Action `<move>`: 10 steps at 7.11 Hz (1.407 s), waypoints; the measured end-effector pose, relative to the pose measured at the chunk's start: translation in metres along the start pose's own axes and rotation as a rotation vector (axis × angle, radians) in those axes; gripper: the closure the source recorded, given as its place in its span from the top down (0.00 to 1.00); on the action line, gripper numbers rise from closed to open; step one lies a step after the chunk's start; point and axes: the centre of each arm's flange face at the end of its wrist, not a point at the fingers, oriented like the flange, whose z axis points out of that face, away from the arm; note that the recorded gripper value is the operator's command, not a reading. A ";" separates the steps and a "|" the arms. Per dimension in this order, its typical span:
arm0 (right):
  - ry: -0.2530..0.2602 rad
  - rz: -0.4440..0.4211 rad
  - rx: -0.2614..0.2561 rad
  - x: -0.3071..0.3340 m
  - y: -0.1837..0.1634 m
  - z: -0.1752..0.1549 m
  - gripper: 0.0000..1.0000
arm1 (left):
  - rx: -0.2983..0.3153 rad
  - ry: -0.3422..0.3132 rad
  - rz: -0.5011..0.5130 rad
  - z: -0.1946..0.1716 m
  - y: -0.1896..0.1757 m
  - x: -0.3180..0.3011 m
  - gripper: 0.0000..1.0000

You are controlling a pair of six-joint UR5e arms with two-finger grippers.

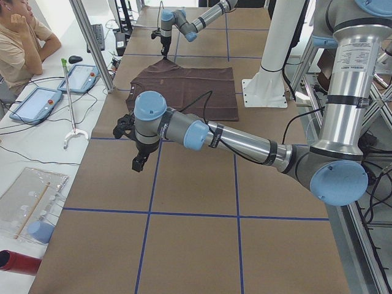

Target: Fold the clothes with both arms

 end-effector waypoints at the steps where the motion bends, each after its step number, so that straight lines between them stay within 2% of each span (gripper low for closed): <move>1: -0.015 -0.004 0.006 -0.010 -0.001 -0.007 0.00 | 0.001 0.001 0.001 -0.001 0.000 0.000 1.00; 3: -0.059 -0.010 0.019 -0.048 -0.003 -0.025 0.00 | 0.001 0.001 0.000 -0.001 0.003 0.001 1.00; 5: -0.108 0.021 0.029 -0.118 0.013 -0.037 0.00 | 0.004 0.001 0.003 -0.003 0.007 0.004 1.00; 7: -0.108 0.015 0.075 -0.169 0.039 -0.025 0.00 | 0.010 0.001 0.010 -0.008 0.011 0.009 1.00; 8: -0.104 0.010 0.088 -0.180 0.046 -0.021 0.99 | 0.013 0.001 0.011 -0.010 0.011 0.012 1.00; 10: -0.092 0.011 0.097 -0.193 0.044 -0.017 1.00 | 0.013 0.020 0.006 -0.009 0.011 0.014 1.00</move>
